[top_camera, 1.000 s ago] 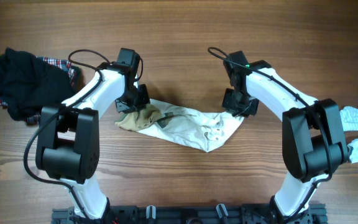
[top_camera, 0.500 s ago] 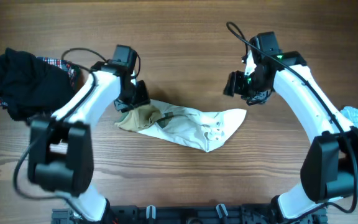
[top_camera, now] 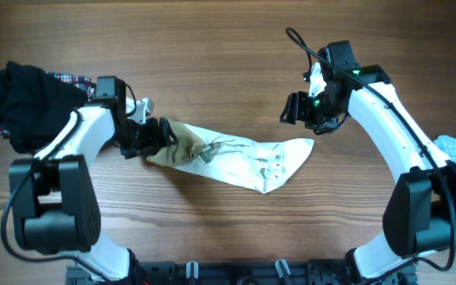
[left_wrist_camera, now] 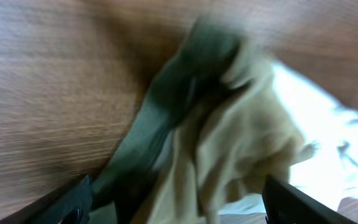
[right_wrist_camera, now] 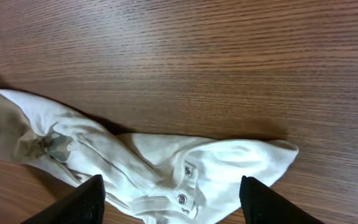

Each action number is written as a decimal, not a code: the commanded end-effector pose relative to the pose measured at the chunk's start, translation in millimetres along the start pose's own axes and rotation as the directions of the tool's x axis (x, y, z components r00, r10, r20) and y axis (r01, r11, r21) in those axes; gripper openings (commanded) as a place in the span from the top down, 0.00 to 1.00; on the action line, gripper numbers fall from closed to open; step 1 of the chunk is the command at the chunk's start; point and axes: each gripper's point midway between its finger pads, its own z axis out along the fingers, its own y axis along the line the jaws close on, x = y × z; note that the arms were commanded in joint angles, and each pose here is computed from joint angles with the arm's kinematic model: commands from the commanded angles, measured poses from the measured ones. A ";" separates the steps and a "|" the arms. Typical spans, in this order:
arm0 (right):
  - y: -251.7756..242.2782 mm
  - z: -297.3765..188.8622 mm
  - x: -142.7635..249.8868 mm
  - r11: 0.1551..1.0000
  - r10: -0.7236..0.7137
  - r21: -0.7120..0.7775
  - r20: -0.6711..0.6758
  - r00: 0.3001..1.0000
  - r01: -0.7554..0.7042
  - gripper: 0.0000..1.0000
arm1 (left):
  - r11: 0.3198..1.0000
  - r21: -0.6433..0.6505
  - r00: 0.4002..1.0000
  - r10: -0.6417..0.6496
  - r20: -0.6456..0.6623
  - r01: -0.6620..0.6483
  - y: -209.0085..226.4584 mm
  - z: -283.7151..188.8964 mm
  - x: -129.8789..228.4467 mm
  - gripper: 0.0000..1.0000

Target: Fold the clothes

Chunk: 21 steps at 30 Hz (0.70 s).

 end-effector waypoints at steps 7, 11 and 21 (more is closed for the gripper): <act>-3.5 -8.4 -7.7 0.999 -0.020 0.028 0.038 0.999 0.019 0.30 | 0.996 0.066 0.992 0.064 -0.113 -0.056 -13.1 47.6 17.2 0.19; -3.9 -8.4 -6.4 0.999 -0.019 0.029 0.033 0.999 0.018 0.31 | 0.995 0.051 0.981 0.091 -0.171 -0.084 -27.2 66.6 31.6 0.47; -66.2 -38.6 -15.1 0.967 0.092 0.224 0.122 0.988 -0.118 0.33 | 1.000 -0.022 0.996 -0.020 -0.091 0.018 -34.3 31.3 22.6 0.96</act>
